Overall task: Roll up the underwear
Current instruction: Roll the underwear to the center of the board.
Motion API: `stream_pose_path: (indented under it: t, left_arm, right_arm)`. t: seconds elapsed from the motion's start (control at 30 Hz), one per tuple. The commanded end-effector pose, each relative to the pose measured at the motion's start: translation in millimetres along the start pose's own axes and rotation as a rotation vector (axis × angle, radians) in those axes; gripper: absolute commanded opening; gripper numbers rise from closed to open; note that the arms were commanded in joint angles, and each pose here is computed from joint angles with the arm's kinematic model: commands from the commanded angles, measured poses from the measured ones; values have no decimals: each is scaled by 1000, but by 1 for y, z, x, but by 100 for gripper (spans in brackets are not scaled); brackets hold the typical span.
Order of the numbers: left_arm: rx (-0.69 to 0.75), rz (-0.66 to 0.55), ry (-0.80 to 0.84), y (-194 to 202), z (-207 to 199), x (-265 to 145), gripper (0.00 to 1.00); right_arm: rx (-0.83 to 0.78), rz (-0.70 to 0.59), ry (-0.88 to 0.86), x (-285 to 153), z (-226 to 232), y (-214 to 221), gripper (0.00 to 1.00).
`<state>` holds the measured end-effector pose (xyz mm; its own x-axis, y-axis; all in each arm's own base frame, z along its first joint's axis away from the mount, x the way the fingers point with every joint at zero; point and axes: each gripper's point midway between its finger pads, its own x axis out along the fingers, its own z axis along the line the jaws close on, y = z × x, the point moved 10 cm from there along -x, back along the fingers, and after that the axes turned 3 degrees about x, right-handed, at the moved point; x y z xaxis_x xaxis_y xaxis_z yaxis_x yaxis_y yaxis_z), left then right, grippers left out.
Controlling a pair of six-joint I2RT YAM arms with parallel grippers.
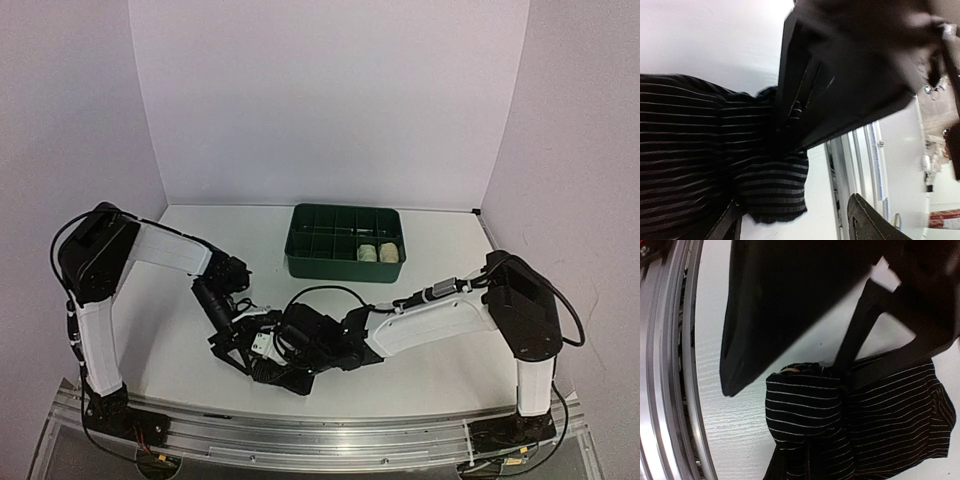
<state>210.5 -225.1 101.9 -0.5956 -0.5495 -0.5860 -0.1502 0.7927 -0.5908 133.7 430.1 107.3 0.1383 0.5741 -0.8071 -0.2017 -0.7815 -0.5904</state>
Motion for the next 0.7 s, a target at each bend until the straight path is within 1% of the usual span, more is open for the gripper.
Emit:
stream_pose_path:
  t: [0.0,0.07,0.13,0.2,0.27,0.33,0.4,0.5,0.57,0.67]
  left_arm:
    - [223,-93,-220,-4,-10,-53,72]
    - [261,-78,-307,3,-13,-64,72]
    - [315,-61,-374,8,-21,-69,68]
    - [420,-52,-425,11,-35,-69,67]
    - [527,-33,-479,8,-45,-61,70]
    - [607,33,-564,1,-51,-48,73]
    - [677,106,-605,-3,-51,-31,74]
    - [690,153,-610,-8,-42,-19,77]
    - [685,182,-602,-7,-35,-14,76]
    - [711,224,-579,-3,-28,-6,72]
  right_arm:
    - [295,312,-212,30,-4,64,0]
    - [381,323,-254,35,-10,65,0]
    - [485,330,-285,39,-20,66,0]
    - [622,341,-345,45,-34,66,0]
    - [730,353,-421,53,-43,63,0]
    - [818,367,-458,60,-53,64,0]
    - [886,371,-479,65,-62,66,0]
    - [936,361,-509,67,-70,69,0]
    - [974,357,-523,68,-78,71,0]
    - [1016,351,-521,71,-87,74,0]
